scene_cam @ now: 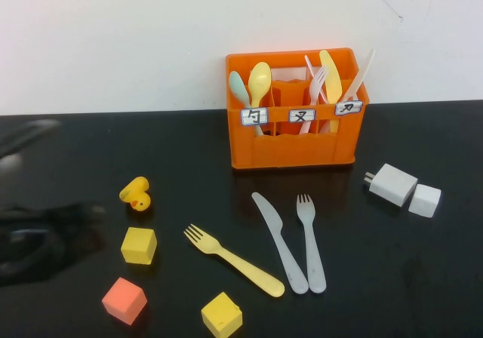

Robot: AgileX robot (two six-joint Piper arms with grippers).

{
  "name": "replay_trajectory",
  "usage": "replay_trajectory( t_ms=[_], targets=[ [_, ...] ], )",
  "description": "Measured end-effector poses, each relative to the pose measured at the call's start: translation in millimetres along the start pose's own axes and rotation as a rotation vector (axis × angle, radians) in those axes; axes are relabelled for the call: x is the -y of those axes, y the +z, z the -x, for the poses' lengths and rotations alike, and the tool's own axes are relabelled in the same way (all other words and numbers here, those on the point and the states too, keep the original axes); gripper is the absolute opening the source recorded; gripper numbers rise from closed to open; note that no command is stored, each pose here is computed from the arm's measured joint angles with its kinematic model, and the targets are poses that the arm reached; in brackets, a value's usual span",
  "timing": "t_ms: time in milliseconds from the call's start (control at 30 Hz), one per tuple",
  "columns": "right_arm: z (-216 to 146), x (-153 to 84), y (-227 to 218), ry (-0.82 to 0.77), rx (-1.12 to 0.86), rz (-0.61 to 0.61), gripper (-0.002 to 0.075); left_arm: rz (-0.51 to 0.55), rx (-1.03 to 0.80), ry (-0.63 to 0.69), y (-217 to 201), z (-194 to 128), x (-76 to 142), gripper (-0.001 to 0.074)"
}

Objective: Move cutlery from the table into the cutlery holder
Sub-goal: Pick up the fork

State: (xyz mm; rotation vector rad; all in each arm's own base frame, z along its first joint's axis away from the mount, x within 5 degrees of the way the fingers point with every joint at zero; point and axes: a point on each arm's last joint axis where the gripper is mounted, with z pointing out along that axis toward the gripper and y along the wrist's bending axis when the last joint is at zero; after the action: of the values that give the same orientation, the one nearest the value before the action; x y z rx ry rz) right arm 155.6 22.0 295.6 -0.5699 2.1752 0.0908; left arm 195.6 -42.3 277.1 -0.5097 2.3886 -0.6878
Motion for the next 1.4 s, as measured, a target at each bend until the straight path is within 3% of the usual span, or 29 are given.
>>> replay_trajectory(
  t_ms=[200,367,667,867,1233,1400],
  targets=[
    [1.2,-9.9,23.8,-0.085,-0.025,0.221,-0.0002,-0.061,-0.229,0.131,64.1,-6.8,23.9,-0.0001],
    [1.3,-15.9,29.0,-0.124,-0.027,0.324,-0.0002,-0.019,-0.318,0.106,101.6,-18.1,45.9,-0.0001],
    [1.2,-17.0,28.5,-0.134,-0.029,0.339,-0.0002,0.146,-0.441,0.122,163.1,-13.1,58.6,-0.0002],
    [1.0,-17.4,28.4,-0.134,-0.031,0.343,-0.0002,0.220,-0.494,0.205,191.7,-0.8,63.6,-0.0001],
    [2.4,-16.7,29.0,-0.124,-0.018,0.335,-0.0002,0.212,-0.491,0.308,244.5,36.4,97.7,-0.0001],
    [2.0,-17.4,28.7,-0.125,-0.022,0.344,-0.0002,0.253,-0.435,0.224,235.4,49.7,110.6,-0.0001]
  ],
)
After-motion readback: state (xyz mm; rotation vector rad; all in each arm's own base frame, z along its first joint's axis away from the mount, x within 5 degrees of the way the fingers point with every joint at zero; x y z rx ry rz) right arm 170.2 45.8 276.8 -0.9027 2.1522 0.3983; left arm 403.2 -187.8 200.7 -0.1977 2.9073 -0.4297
